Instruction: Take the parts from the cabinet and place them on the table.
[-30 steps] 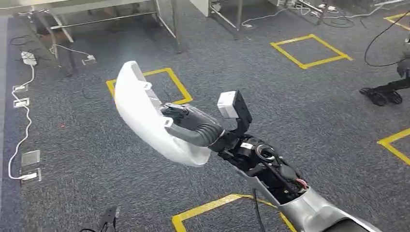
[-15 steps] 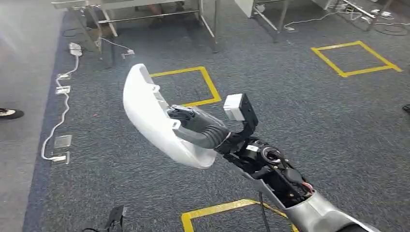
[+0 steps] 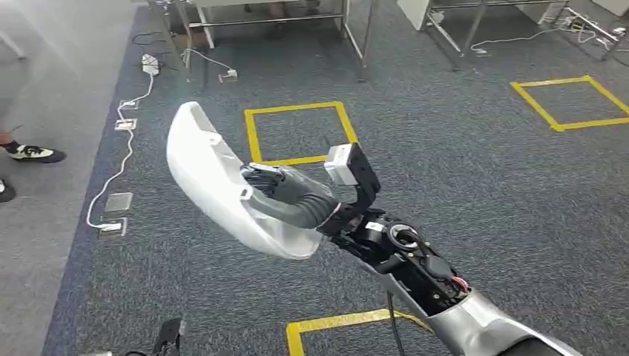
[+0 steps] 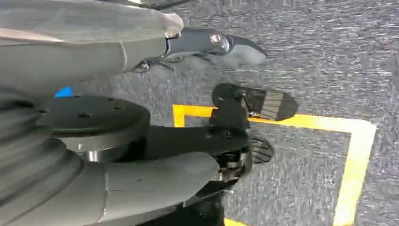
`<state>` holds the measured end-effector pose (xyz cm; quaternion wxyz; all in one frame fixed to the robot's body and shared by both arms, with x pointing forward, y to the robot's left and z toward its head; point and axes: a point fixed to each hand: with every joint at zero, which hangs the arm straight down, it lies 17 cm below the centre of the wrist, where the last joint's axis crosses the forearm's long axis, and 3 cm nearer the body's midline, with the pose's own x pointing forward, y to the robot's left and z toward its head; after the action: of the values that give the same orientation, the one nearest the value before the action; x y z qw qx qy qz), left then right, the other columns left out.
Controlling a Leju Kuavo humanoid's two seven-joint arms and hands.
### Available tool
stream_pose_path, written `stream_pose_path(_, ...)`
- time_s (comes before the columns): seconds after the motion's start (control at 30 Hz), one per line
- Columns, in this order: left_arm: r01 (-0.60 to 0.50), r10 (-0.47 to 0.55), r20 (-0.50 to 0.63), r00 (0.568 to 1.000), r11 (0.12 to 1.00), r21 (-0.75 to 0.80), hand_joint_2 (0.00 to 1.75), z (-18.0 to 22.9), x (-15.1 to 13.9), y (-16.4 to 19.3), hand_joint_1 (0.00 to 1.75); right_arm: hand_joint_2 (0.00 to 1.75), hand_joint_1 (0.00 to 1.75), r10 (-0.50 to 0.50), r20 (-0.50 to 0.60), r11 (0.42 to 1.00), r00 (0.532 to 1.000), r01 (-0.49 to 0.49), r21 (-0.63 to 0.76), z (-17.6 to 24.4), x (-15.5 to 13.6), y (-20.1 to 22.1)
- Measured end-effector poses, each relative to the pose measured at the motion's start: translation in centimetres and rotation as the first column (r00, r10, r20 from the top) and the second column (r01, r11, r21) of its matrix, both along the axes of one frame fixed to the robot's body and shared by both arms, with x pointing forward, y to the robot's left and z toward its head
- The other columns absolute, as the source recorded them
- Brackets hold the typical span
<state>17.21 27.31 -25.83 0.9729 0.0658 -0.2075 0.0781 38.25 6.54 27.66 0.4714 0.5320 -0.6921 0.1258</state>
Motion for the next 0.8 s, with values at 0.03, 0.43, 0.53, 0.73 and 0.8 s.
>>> stream_pose_path(0.03, 0.000, 0.000, 0.000, 1.000, 1.000, 0.000, 1.75, 0.0, 0.0, 0.0, 0.00, 1.75, 1.75, 0.000, -0.002, 1.000, 1.000, 0.000, -0.002, -0.1, 0.0, 0.0)
stream_pose_path(0.43, 0.000, 0.000, 0.000, 1.000, 1.000, 0.001, 1.75, 0.0, 0.0, 0.1, 0.00, 1.75, 1.75, -0.024, -0.024, 0.999, 0.999, 0.023, -0.029, -1.5, 0.6, -0.1)
stream_pose_path(0.53, -0.003, 0.003, -0.001, 1.000, 1.000, 0.002, 1.75, 0.0, 0.0, 0.1, 0.00, 1.75, 1.75, -0.023, -0.022, 0.999, 1.000, 0.022, -0.030, -1.7, 0.6, -0.1)
stream_pose_path(0.73, -0.007, 0.008, -0.023, 1.000, 1.000, 0.008, 1.75, -0.2, -0.4, 0.5, 0.00, 1.75, 1.75, -0.013, -0.021, 0.999, 1.000, 0.012, -0.032, -1.9, 0.4, 0.2)
stream_pose_path(0.8, -0.008, 0.008, -0.025, 1.000, 1.000, 0.010, 1.75, -0.2, -0.5, 0.6, 0.00, 1.75, 1.75, -0.011, -0.022, 0.999, 1.000, 0.011, -0.031, -1.9, 0.3, 0.3)
